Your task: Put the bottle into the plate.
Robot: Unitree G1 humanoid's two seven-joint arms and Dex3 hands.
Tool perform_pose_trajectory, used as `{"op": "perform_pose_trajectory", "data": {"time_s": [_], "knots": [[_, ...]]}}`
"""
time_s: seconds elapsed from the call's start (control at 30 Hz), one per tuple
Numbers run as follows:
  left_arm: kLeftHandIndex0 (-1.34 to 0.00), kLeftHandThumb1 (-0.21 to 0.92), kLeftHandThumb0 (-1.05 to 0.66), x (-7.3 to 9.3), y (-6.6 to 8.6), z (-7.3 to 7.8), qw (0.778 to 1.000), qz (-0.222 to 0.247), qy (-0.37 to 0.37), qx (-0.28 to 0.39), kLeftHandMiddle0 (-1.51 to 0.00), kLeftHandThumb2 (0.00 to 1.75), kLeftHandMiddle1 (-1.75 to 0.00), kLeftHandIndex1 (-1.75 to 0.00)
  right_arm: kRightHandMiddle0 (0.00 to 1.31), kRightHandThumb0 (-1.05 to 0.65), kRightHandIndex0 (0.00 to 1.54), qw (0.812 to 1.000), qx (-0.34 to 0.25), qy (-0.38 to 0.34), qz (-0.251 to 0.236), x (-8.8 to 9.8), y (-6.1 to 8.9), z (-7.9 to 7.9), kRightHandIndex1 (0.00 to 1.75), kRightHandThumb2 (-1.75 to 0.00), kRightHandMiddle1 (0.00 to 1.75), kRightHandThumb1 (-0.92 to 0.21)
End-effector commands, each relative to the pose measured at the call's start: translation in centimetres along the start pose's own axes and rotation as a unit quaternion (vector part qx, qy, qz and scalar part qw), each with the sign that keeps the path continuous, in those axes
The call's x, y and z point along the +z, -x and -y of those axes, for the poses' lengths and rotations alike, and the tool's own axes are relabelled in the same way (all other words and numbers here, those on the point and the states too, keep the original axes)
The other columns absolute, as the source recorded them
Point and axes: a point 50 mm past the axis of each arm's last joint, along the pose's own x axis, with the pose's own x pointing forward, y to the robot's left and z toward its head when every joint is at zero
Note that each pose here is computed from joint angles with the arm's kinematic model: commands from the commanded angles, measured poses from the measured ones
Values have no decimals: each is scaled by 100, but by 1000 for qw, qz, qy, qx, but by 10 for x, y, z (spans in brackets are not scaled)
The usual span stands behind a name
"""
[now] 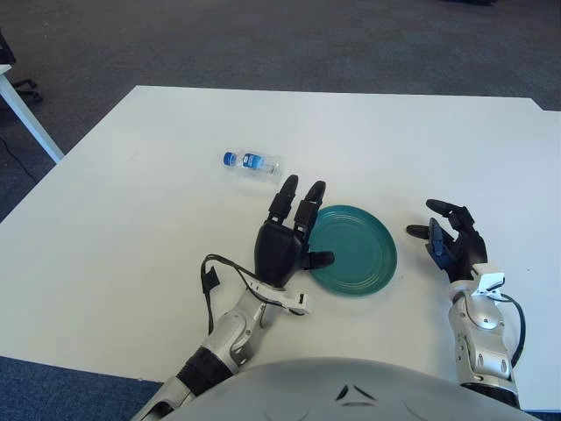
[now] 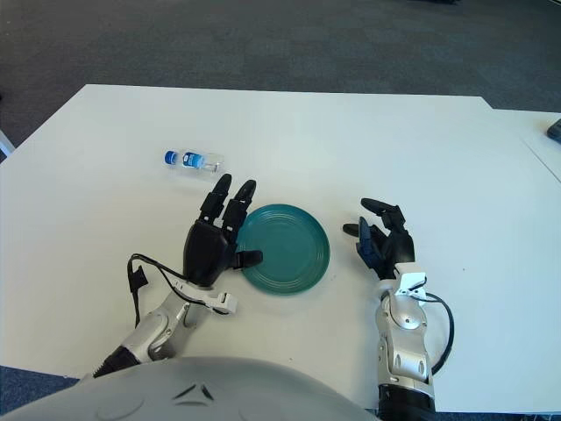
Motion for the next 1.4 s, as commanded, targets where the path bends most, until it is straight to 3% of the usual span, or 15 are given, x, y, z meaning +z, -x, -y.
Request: {"op": "perform_pose_trajectory", "data": {"time_s": [0.0,0.27,0.73,0.9,1.13,1.23,1.37], "knots": [[-2,92,-86,-2,-2,1,1000,1,-8,-9,-4,105,0,-5,17,-50,62,999,-2,7,-41,-15,2,1,79,-56,102,-92],[-2,92,-73,-3,-5,1,1000,2,-8,-24,-3,105,0,-6,15,-50,62,999,-3,4,-45,-19,0,0,79,-56,102,-92],[0,92,-76,-5,-23,-2,997,20,-67,-23,0,102,0,-3,16,-49,61,999,-4,4,-49,-27,-5,0,82,-56,107,-92],[0,92,-94,-36,-49,3,995,22,-94,-29,-2,106,-1,-3,16,-47,61,999,0,5,-50,-30,-6,1,83,-55,106,-92],[-5,92,-104,-50,-66,3,997,9,-64,-36,-13,88,-4,-6,18,-45,62,999,2,-6,-46,-34,-5,3,82,-52,103,-92],[-10,92,-105,-53,-74,-3,999,10,-42,-24,-23,74,-3,-14,20,-44,63,999,2,-8,-44,-34,-4,4,81,-52,105,-92],[-3,92,-105,-53,-85,-10,999,20,-29,-11,-32,61,-1,-50,20,-43,63,999,1,-8,-44,-36,-5,5,82,-54,107,-91]]}}
